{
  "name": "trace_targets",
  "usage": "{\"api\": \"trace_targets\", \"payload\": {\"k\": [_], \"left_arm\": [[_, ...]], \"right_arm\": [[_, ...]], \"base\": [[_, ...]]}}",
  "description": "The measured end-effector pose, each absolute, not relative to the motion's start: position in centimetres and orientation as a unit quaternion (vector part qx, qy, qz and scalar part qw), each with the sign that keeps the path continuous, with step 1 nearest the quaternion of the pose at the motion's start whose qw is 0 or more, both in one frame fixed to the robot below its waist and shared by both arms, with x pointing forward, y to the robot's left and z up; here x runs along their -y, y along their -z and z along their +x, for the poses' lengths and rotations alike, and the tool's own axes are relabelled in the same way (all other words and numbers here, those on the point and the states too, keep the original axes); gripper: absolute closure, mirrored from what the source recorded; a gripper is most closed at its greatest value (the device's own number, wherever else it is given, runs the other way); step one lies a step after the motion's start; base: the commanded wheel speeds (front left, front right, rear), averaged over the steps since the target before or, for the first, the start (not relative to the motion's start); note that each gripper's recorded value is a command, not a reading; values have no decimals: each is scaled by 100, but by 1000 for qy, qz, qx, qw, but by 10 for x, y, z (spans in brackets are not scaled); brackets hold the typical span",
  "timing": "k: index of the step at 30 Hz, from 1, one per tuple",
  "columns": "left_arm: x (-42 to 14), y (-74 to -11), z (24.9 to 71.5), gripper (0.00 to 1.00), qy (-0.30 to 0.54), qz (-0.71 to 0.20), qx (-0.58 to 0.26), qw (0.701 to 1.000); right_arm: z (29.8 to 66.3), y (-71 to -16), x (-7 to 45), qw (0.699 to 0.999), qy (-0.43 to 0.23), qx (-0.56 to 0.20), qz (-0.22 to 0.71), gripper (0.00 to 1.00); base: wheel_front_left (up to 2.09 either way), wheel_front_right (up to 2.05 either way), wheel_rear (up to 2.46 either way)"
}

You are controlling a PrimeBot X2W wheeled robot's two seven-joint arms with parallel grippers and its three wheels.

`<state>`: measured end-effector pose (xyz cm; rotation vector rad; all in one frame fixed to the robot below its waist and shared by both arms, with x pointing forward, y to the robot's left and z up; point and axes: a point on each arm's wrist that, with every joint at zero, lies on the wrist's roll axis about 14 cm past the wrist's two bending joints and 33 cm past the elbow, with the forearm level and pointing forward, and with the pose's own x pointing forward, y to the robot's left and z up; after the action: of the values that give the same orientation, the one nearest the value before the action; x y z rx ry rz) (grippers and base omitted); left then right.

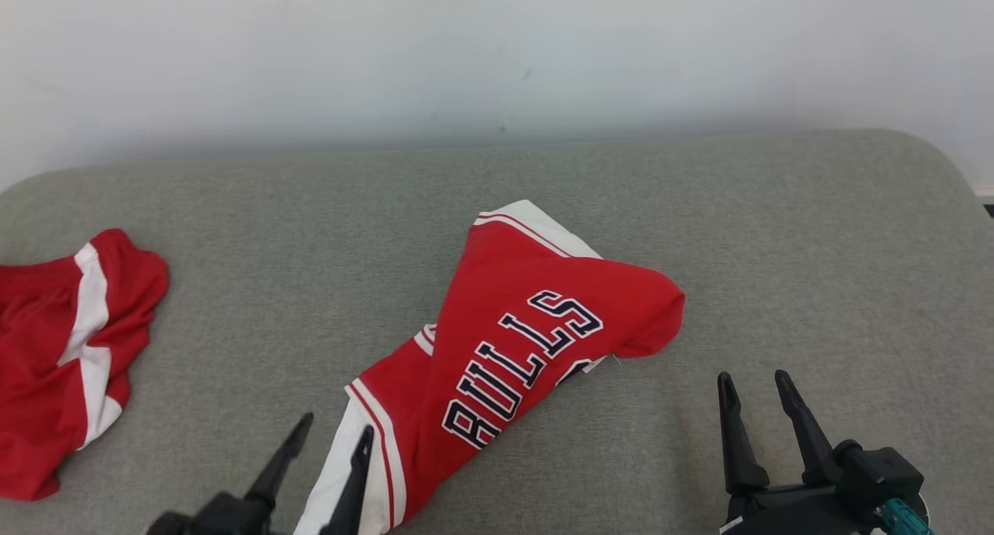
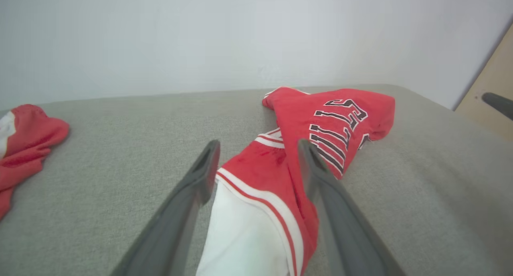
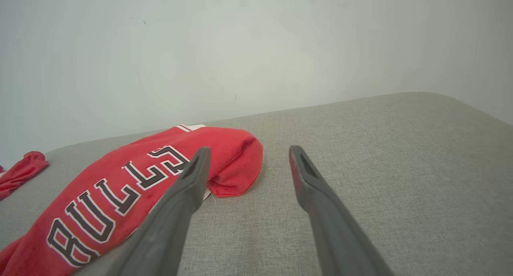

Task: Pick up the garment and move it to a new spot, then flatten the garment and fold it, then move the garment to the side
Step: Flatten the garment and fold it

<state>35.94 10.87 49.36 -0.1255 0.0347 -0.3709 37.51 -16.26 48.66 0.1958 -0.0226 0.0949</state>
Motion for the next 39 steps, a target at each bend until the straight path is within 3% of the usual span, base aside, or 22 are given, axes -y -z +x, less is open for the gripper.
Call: {"api": "trace_targets", "payload": {"k": [12, 20, 24, 29, 30, 31, 39], "left_arm": [[-111, -479, 430, 0, 202, -29, -43, 978], [-98, -436, 459, 0, 221, -21, -116, 968], [-90, -400, 461, 0, 231, -11, -189, 954], [-81, -388, 461, 0, 238, -13, -222, 946], [-80, -388, 460, 64, 240, -11, -224, 945], [-80, -388, 459, 97, 242, -8, -225, 944], [-81, -414, 457, 100, 242, -24, -174, 954]], "right_arm": [[373, -489, 190, 996, -8, 16, 87, 0], [372, -480, 211, 996, 25, 5, 85, 0], [368, -474, 219, 996, 39, -5, 84, 0], [366, -475, 223, 995, 45, -3, 84, 0], [366, -476, 223, 995, 45, -1, 84, 0], [366, -477, 224, 995, 46, 0, 85, 0], [366, -476, 215, 996, 32, -2, 87, 0]], "base": [[0, 0, 0], [0, 0, 0], [0, 0, 0], [0, 0, 0], [0, 0, 0], [0, 0, 0], [0, 0, 0]]}}
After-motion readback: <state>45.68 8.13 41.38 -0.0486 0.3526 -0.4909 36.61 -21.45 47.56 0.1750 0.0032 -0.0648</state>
